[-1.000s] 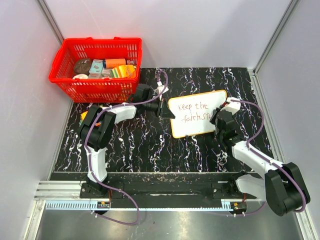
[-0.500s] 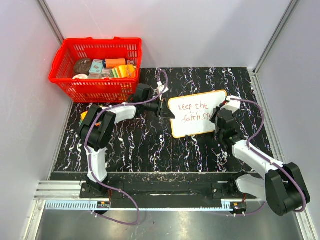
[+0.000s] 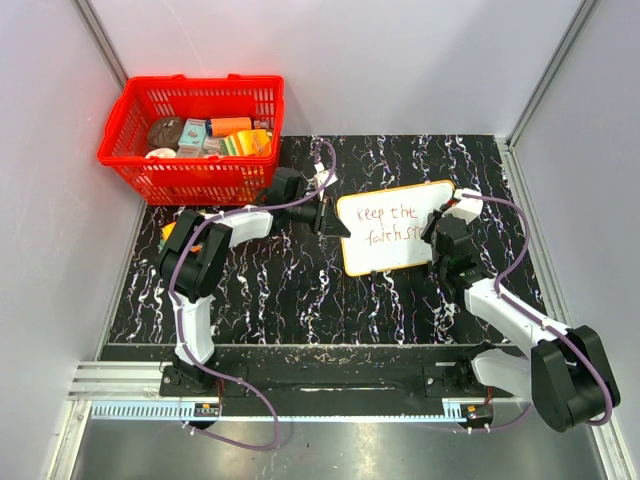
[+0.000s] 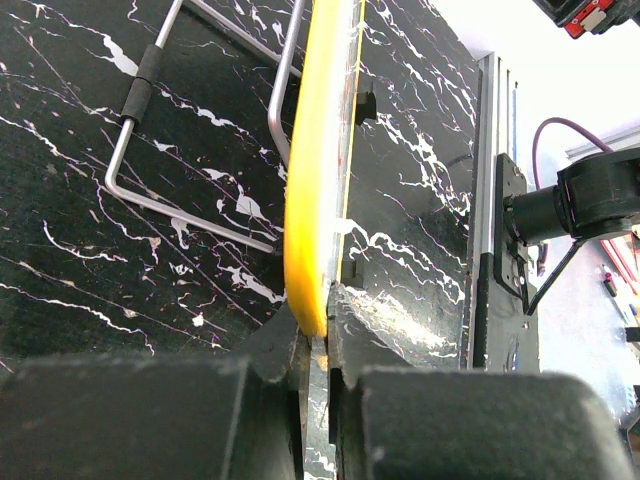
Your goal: Write a sentence on the whiteboard
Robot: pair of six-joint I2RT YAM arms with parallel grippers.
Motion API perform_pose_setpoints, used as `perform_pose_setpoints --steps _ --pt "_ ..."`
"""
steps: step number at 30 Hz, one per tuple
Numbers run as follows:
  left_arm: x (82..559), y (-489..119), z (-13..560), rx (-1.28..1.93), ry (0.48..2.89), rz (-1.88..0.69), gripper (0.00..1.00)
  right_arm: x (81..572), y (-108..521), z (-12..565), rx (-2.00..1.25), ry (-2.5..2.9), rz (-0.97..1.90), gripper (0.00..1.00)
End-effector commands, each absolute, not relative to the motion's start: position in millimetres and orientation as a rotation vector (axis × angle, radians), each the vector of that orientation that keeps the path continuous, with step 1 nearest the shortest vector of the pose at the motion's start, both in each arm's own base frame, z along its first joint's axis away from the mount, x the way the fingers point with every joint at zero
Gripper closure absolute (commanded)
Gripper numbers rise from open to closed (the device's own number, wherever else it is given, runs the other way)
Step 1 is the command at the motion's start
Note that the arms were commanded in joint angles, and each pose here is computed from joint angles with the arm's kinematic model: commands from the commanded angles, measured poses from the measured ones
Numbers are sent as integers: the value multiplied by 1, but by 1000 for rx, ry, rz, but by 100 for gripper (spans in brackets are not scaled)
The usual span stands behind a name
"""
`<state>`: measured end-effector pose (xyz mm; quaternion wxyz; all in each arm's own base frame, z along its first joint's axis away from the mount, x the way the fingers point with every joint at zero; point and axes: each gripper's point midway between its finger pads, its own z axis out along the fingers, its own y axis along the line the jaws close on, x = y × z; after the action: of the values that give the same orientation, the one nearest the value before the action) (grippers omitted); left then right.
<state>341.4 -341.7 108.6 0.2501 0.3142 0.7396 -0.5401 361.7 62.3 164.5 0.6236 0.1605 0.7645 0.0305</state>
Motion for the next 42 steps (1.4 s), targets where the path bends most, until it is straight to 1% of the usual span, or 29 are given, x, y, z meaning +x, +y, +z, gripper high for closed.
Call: perform_pose_setpoints --steps 1,24,42 --pt "325 -335 50 926 2143 -1352 100 371 55 198 404 1660 68 100" --pt "325 -334 50 925 2145 -1353 100 360 51 161 414 1743 51 100" --pt "325 -334 50 924 2145 -1352 100 372 58 187 396 1685 90 100"
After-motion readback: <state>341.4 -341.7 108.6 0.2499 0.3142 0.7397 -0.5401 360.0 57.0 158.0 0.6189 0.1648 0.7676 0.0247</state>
